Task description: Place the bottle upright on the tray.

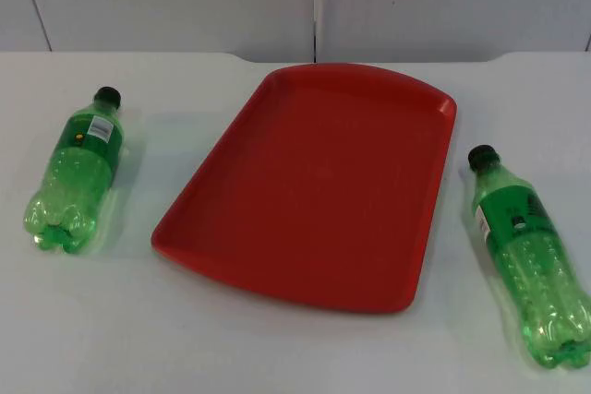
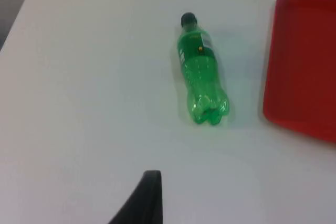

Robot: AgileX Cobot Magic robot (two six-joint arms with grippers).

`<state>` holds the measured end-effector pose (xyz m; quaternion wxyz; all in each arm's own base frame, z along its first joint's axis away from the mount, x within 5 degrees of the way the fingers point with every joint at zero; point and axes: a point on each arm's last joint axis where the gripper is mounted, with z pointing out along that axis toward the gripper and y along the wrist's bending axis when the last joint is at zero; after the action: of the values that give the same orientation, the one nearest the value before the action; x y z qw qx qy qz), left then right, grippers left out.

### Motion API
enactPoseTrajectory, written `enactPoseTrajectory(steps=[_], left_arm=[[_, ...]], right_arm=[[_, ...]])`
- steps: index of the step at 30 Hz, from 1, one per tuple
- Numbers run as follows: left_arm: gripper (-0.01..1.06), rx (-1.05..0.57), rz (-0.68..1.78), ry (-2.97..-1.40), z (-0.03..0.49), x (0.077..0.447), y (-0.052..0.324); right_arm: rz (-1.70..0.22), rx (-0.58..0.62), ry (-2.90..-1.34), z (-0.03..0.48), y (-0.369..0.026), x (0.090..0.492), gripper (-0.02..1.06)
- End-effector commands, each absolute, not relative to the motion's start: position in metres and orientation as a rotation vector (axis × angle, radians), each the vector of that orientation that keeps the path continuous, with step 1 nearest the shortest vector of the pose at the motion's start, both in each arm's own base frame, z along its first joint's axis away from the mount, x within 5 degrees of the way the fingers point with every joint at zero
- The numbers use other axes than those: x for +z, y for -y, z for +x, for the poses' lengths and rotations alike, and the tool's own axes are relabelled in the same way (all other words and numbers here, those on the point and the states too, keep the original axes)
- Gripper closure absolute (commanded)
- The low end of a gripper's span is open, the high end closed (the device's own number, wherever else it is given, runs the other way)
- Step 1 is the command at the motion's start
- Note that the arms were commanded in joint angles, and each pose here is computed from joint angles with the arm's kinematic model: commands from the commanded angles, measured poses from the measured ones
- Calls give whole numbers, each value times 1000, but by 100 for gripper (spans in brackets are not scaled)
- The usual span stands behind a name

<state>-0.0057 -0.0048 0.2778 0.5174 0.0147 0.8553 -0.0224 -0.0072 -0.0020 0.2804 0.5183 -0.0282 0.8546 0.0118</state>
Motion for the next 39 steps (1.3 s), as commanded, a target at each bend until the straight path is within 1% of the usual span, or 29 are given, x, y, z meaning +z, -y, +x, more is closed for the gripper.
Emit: enactPoseTrajectory(steps=[1, 9, 28, 31, 39], left_arm=[[0, -79, 30, -2004, -8, 286, 7], [0, -75, 31, -1937, -15, 302, 6], [0, -87, 25, -1895, -13, 306, 7], [0, -88, 21, -1951, 0, 308, 7], [0, -89, 7, -2001, 36, 315, 6]], right_arm=[[-60, 26, -2045, -7, 2, 280, -1], [-60, 26, -2045, -7, 2, 280, -1], [-60, 26, -2045, -7, 2, 280, -1], [-60, 26, -2045, -7, 2, 280, -1], [-60, 26, -2045, -7, 2, 280, -1]])
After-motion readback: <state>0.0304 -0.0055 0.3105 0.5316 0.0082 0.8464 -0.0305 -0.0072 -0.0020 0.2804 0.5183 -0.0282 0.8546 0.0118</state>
